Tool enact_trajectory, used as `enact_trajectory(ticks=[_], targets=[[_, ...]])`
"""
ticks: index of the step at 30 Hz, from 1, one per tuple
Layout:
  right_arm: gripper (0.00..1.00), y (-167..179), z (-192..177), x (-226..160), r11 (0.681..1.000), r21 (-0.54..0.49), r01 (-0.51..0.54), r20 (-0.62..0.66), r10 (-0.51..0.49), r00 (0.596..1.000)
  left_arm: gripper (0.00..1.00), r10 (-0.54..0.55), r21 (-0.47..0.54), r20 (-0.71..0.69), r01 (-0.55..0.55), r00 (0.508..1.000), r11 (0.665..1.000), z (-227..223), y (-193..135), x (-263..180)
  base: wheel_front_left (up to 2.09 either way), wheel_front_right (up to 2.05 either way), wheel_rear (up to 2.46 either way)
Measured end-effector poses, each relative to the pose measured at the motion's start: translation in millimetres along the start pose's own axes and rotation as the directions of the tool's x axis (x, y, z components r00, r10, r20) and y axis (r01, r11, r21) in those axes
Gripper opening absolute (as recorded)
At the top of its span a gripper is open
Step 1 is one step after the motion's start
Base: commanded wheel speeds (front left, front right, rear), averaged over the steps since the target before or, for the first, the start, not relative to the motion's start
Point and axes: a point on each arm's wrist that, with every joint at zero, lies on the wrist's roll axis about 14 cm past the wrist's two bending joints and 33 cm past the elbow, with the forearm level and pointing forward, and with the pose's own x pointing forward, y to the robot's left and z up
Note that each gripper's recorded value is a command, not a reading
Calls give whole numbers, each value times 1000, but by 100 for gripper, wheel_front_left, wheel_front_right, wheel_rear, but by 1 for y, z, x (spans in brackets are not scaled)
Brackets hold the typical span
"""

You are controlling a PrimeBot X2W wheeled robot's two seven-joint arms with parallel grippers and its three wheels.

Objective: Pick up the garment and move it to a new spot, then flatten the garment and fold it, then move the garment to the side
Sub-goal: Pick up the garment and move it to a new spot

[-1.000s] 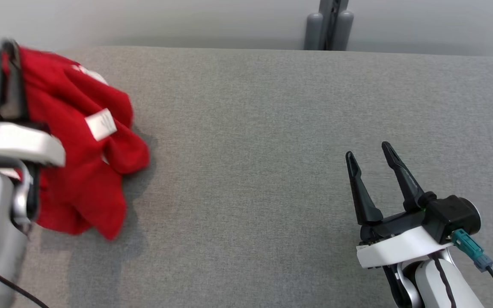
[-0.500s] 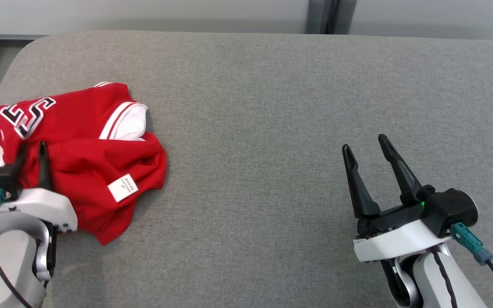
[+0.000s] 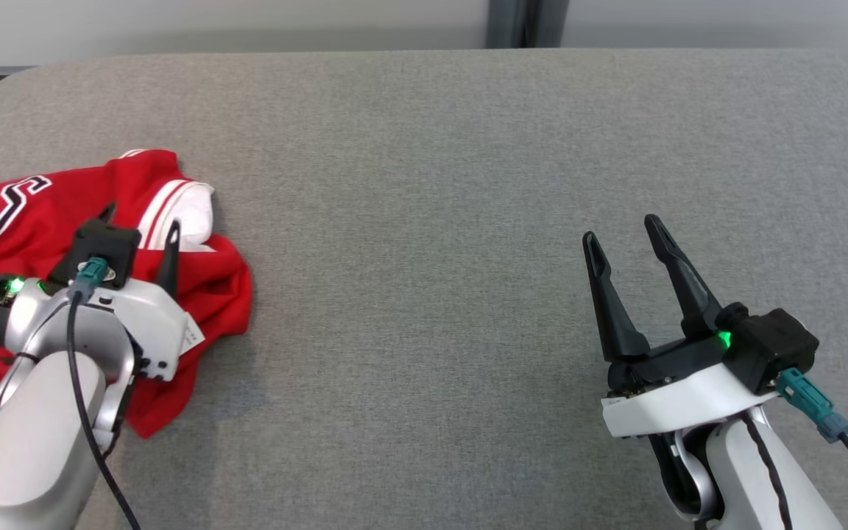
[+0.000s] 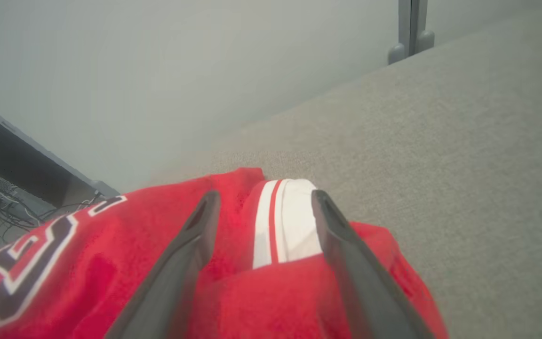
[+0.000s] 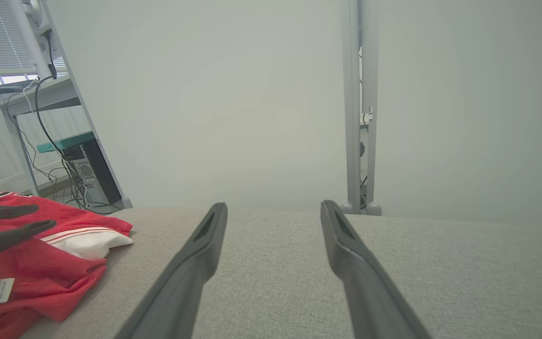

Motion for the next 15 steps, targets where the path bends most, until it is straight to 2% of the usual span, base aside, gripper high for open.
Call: enact_trajectory(ticks=[4, 11, 12, 13, 14, 15], targets=[[100, -6, 1, -2, 1000, 2, 17, 1, -17, 1000, 100, -5, 96, -163, 21, 987, 995, -27, 1, 3, 0, 0, 0], [100, -12, 3, -4, 999, 5, 35, 5, -35, 999, 100, -7, 103, -354, 47, 935, 994, -56, -4, -2, 0, 0, 0], [100, -12, 3, -4, 999, 6, 36, 5, -36, 999, 84, -5, 107, -362, 47, 932, 993, -57, -3, -3, 0, 0, 0], [100, -13, 3, -4, 999, 7, 37, 6, -37, 999, 6, -3, 109, -358, 45, 934, 993, -56, -3, -3, 0, 0, 0], [100, -13, 3, -4, 999, 7, 37, 6, -37, 999, 0, 0, 112, -352, 41, 936, 993, -55, -1, -3, 0, 0, 0], [100, -13, 4, -4, 999, 7, 38, 7, -38, 999, 0, 2, 110, -341, 38, 940, 993, -53, -1, -4, 0, 0, 0]])
